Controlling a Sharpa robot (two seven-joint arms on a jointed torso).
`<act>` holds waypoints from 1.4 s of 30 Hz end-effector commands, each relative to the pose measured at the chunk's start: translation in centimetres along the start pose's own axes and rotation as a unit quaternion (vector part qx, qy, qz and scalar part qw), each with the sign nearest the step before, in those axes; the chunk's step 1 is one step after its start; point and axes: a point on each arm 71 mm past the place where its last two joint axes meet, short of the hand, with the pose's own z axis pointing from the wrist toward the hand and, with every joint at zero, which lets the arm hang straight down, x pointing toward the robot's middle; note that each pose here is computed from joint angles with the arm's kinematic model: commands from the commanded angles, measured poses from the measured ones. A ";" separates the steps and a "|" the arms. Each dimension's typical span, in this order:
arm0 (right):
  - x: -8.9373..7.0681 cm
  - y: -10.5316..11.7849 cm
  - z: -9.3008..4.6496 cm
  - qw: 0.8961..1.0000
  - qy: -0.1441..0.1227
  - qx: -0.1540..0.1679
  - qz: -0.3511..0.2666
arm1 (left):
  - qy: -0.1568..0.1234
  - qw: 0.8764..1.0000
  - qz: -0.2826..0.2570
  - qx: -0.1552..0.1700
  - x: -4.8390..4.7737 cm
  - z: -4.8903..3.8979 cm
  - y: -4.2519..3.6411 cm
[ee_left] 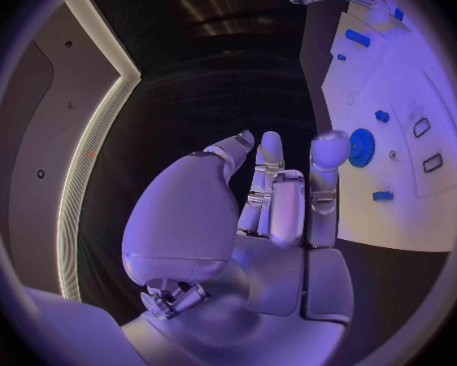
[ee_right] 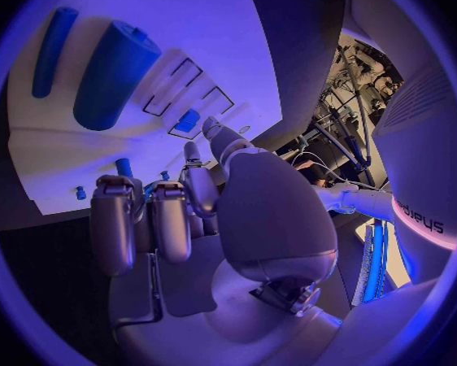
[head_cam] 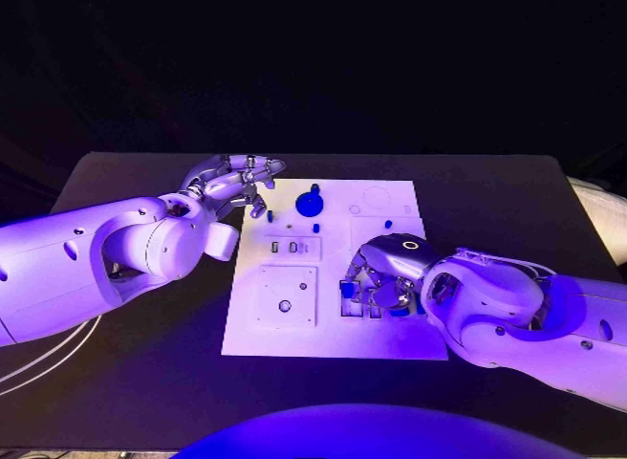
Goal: Assemble the parts on the task board
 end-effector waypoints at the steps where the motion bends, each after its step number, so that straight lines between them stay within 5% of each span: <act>1: 0.3 0.1 0.0 1.000 0.011 0.003 -0.011 | 0.001 1.000 -0.003 0.000 0.06 0.00 0.04; 42: 1.6 0.4 0.8 0.997 0.034 0.015 -0.064 | 0.003 1.000 -0.003 -0.015 -0.09 0.05 0.35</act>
